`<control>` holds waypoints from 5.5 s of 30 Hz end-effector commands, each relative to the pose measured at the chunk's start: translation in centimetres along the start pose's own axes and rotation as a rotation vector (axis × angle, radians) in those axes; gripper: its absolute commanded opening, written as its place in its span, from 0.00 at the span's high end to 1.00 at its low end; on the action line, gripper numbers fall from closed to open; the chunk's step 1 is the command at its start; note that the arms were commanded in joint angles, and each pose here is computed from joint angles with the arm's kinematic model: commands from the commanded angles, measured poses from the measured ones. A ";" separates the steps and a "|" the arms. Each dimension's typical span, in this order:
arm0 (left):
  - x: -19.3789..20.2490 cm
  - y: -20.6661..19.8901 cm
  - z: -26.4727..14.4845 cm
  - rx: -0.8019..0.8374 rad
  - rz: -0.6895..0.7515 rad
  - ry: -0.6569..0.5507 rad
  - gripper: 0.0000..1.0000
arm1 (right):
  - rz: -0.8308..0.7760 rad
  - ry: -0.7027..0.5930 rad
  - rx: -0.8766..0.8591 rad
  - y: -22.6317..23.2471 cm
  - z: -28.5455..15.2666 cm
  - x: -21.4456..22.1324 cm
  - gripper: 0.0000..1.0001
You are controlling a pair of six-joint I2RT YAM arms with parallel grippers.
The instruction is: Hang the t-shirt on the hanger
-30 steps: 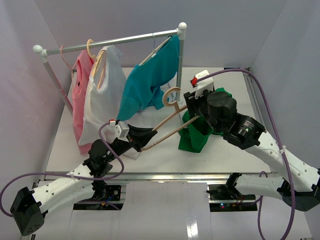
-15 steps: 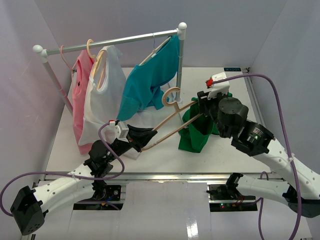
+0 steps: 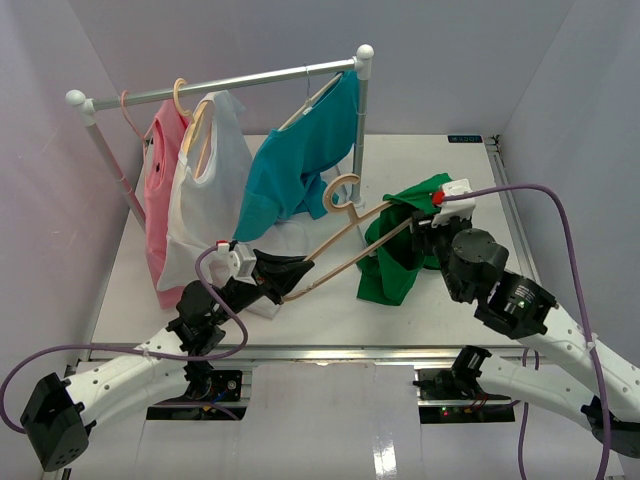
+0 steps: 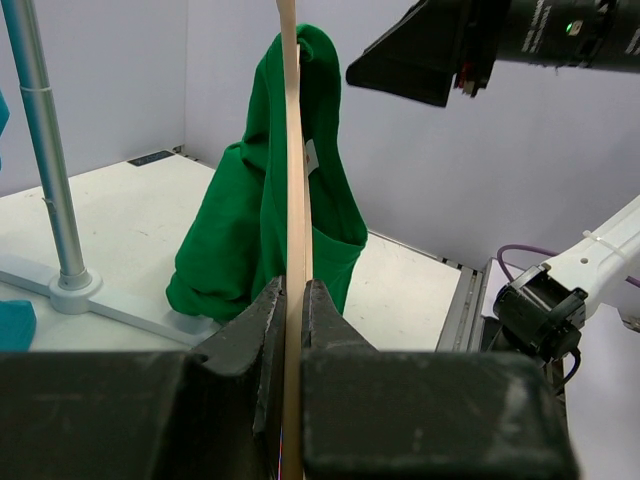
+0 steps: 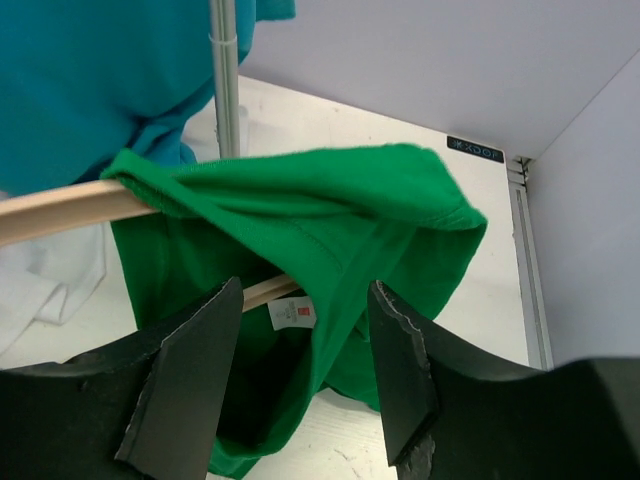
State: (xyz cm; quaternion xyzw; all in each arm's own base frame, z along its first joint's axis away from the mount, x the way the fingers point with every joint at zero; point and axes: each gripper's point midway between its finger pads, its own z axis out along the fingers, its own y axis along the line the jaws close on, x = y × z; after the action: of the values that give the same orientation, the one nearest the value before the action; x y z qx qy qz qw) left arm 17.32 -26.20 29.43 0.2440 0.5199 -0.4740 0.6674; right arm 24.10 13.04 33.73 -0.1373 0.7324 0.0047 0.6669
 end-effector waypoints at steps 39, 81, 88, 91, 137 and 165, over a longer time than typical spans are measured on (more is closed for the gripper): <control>-7.9 -0.7 1.6 0.009 0.040 -0.276 1.00 | 0.147 0.060 -0.314 10.9 -0.6 -2.1 0.92; -0.1 -3.3 -4.9 0.106 -0.100 -0.010 1.00 | -0.314 -0.162 -0.787 10.4 -10.1 -11.6 0.22; -0.9 -5.2 -5.7 0.202 -0.087 -0.007 1.00 | -0.457 -0.018 -0.982 13.8 -11.1 -7.3 0.18; -1.2 -5.9 -6.0 0.234 -0.092 -0.012 1.00 | -0.493 0.049 -1.031 15.1 -10.3 -5.3 0.17; -8.8 -2.0 -4.4 -0.146 -0.309 -0.011 0.27 | -0.173 0.000 -0.680 8.2 -6.8 -5.2 0.92; 8.9 -0.5 -0.3 -0.225 -0.838 0.290 0.37 | -0.015 -0.098 -0.548 9.0 -3.8 -6.1 0.92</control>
State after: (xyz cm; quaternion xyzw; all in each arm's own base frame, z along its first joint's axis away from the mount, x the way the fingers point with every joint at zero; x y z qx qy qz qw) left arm 16.96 -28.42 19.46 -0.0107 0.7305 -0.5769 0.3654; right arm 18.23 21.74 35.87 -0.3561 0.6937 0.1851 0.5981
